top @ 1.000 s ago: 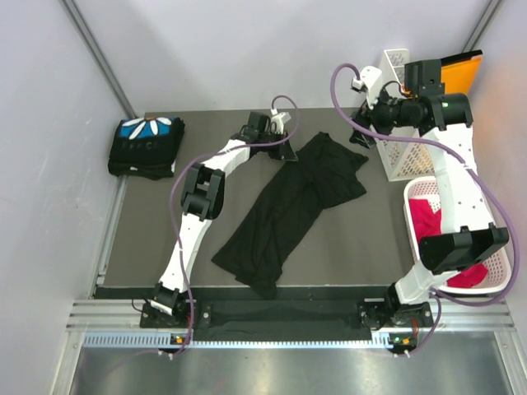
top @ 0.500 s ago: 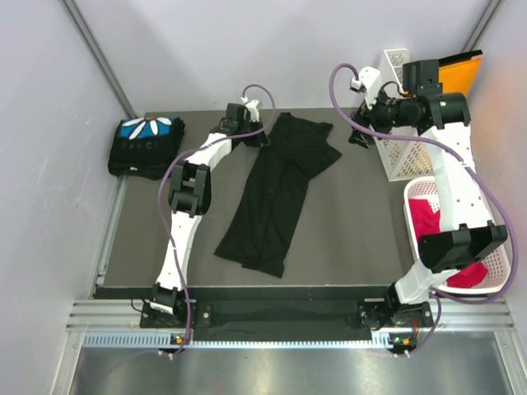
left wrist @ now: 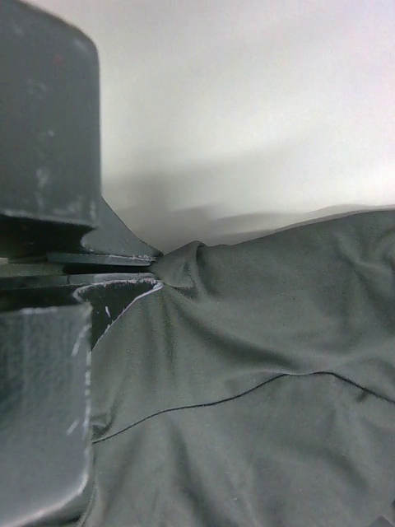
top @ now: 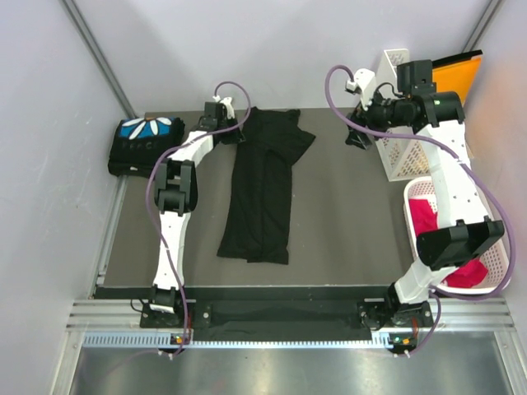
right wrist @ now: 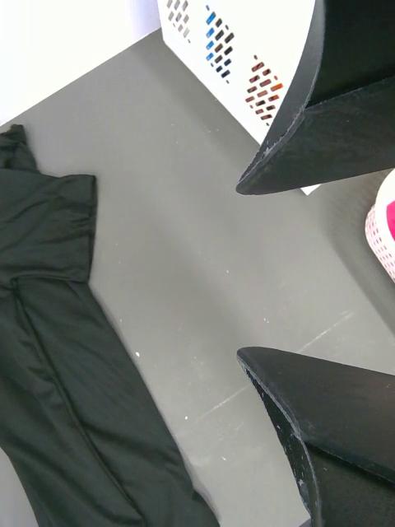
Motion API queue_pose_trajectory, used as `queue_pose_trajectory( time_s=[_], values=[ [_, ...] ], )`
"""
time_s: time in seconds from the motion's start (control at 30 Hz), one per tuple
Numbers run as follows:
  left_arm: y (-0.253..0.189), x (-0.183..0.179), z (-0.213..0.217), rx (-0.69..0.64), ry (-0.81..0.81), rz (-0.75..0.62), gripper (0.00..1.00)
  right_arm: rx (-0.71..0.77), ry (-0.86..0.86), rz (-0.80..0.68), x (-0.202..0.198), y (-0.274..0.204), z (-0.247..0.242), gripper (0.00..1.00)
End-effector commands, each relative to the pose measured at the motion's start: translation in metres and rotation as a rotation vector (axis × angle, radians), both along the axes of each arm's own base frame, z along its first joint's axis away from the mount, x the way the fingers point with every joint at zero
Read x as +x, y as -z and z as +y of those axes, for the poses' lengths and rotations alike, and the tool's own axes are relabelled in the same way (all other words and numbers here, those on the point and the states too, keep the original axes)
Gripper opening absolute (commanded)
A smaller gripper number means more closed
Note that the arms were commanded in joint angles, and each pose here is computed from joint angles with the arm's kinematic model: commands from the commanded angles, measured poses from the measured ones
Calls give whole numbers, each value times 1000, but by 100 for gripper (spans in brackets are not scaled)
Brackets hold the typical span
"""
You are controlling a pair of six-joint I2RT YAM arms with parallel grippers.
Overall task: Fold and stack the t-shirts
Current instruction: Fold the tshirt
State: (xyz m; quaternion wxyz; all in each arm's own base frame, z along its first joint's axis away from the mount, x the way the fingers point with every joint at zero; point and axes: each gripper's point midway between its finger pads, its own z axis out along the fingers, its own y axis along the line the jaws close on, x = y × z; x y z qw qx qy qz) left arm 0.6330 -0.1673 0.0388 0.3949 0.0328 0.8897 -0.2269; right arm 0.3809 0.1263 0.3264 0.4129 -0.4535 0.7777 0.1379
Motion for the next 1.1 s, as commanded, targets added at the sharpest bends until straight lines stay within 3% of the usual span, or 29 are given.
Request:
queue_pose_trajectory(
  time_s=[0.0,0.07,0.17,0.2,0.33,0.6,0.8,0.83,1.07],
  values=[
    [21,-15,38,84,-115,104,0,9,-39,-49,0,-14,11,75],
    [19,-16,35,66,-104,109,0,3,-47,-52,0,-14,14,75],
    [14,-18,23,20,-68,109,40,-11,-52,-50,1,-10,16,77],
    [13,-19,22,14,-63,112,60,-13,-57,-51,1,-10,18,78],
    [3,-24,15,-19,-38,118,99,-21,-71,-30,-1,-3,22,80],
    [-51,-28,38,30,-24,20,99,-82,-174,52,-15,36,44,79],
    [-121,-41,76,248,8,-192,99,-251,-326,30,-26,79,81,77],
    [-149,-43,84,292,11,-262,99,-286,-352,10,-30,84,91,77],
    [-217,-69,168,548,-120,-320,99,-422,-514,-74,-63,126,150,76]
  ],
)
